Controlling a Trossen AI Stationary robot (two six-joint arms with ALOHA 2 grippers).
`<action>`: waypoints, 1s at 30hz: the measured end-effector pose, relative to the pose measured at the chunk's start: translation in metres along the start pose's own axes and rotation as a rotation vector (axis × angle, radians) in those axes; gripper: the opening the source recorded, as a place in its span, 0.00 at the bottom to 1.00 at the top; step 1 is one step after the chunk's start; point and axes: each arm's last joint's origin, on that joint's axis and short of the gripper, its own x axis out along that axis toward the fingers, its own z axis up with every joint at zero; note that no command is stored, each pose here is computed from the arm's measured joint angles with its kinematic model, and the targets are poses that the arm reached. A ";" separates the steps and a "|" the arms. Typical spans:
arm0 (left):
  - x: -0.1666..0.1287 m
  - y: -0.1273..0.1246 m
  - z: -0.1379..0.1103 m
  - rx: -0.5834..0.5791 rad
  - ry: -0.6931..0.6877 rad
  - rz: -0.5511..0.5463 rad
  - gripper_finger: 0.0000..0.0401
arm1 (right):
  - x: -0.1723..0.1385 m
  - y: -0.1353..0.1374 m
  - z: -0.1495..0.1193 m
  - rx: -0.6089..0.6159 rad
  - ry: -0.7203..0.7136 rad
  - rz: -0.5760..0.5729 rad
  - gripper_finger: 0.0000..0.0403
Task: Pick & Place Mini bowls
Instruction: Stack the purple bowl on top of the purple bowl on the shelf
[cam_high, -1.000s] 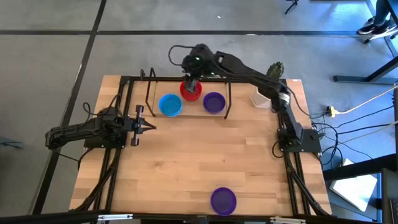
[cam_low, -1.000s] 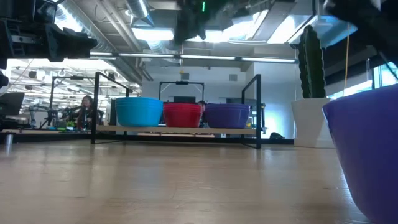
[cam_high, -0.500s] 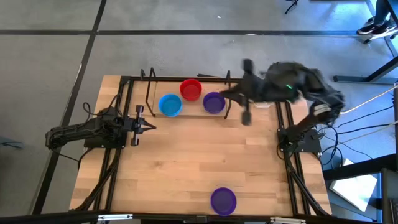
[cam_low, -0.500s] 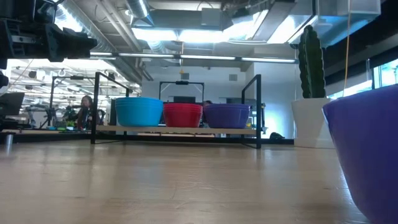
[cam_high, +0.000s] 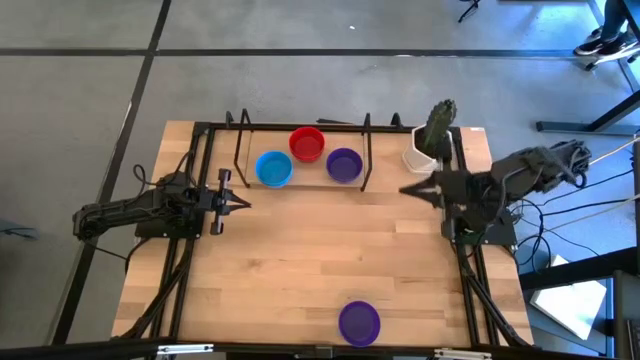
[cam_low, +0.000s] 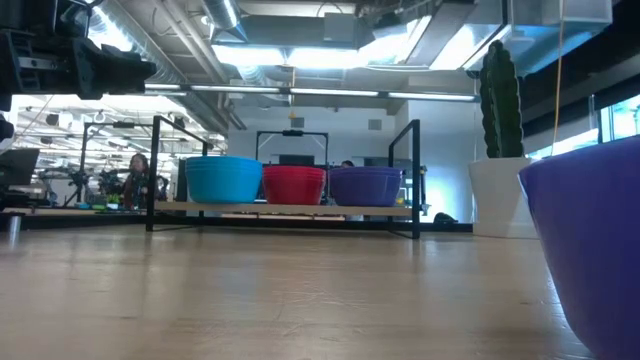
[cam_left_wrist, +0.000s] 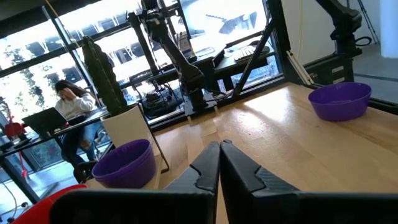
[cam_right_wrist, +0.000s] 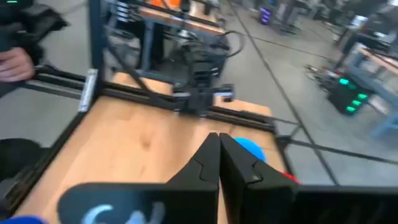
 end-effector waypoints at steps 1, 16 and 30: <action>0.000 0.000 0.000 0.000 0.000 0.000 0.02 | 0.001 0.003 -0.012 0.004 -0.018 0.013 0.00; 0.000 0.000 0.000 0.000 0.000 0.000 0.01 | 0.020 0.042 -0.153 -0.084 -0.489 0.219 0.01; 0.000 0.000 0.000 0.000 0.001 0.000 0.01 | 0.025 0.053 -0.249 -0.040 -0.611 0.053 0.01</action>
